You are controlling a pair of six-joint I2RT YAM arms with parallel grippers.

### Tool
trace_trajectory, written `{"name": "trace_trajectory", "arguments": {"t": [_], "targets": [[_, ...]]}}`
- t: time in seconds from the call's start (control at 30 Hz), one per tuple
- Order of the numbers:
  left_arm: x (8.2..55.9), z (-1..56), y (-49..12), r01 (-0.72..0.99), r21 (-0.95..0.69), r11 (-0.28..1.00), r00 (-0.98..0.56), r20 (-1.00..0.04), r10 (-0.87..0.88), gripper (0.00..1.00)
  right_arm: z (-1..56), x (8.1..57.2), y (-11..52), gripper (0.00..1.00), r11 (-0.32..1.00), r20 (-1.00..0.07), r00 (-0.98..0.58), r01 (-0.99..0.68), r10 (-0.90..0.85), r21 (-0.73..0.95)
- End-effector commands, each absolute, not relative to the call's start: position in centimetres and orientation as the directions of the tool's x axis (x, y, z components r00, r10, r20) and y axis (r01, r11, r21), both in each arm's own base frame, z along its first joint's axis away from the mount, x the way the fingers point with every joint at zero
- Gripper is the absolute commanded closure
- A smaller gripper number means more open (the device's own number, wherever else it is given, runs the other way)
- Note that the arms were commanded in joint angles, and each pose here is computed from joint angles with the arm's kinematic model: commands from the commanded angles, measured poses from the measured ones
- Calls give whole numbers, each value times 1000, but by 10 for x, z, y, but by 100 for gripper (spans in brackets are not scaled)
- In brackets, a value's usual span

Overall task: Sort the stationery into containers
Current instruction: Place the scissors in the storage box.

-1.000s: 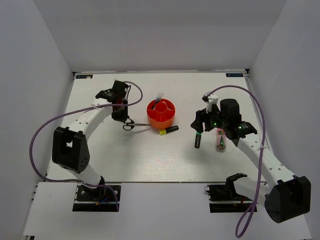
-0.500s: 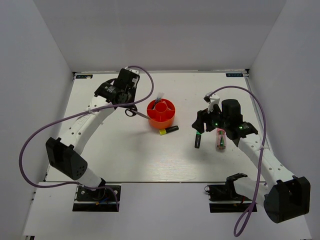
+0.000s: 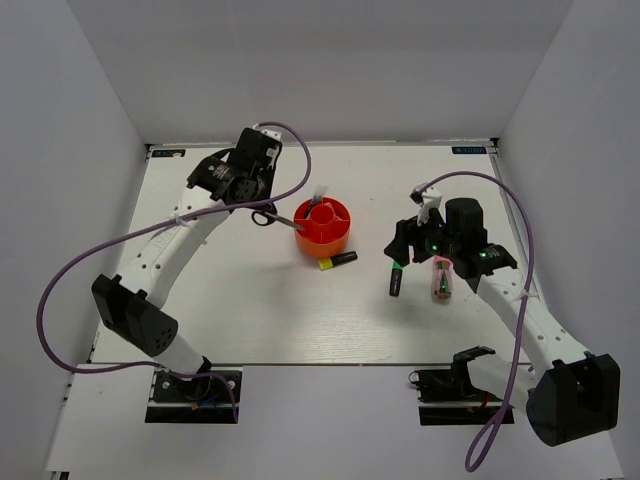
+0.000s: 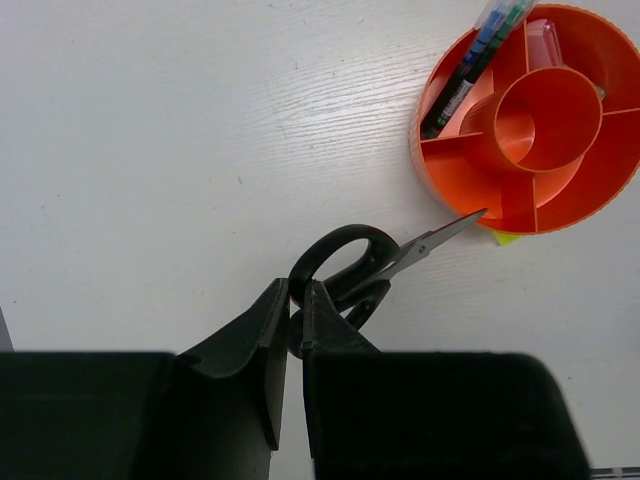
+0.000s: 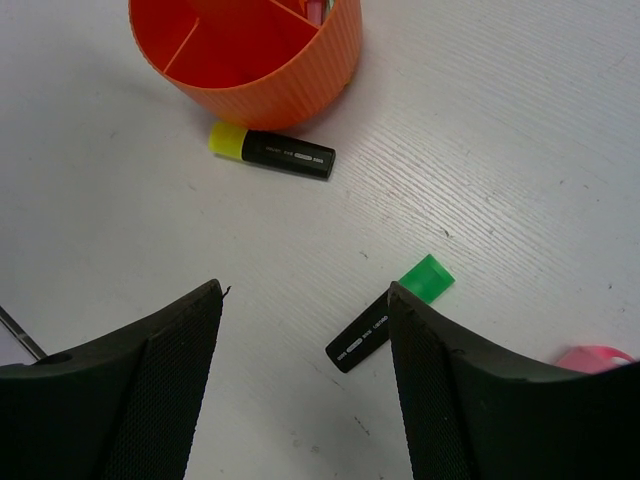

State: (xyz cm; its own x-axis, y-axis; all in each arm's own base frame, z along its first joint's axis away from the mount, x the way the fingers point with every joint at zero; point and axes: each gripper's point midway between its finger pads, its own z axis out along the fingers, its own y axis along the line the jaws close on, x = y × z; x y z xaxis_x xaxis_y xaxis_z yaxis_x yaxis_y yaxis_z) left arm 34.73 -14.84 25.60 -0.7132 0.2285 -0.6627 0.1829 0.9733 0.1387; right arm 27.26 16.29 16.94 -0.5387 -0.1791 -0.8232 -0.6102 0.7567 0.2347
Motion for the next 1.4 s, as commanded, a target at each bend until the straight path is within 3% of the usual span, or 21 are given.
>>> {"name": "trace_trajectory", "arguments": {"t": [0.0,0.87,1.37], "targets": [[347,276,-150,184,141,973,-679,-697,229,100,177,272,165,30,744,-842,-514,-625,-163,238],[390,247,-191,244,212,946,-700,-637,323,100,183,273,156,29,754,-842,-527,-598,-113,273],[390,228,-218,308,243,920,-707,-589,392,100,186,274,152,27,756,-843,-529,-590,-96,284]]}}
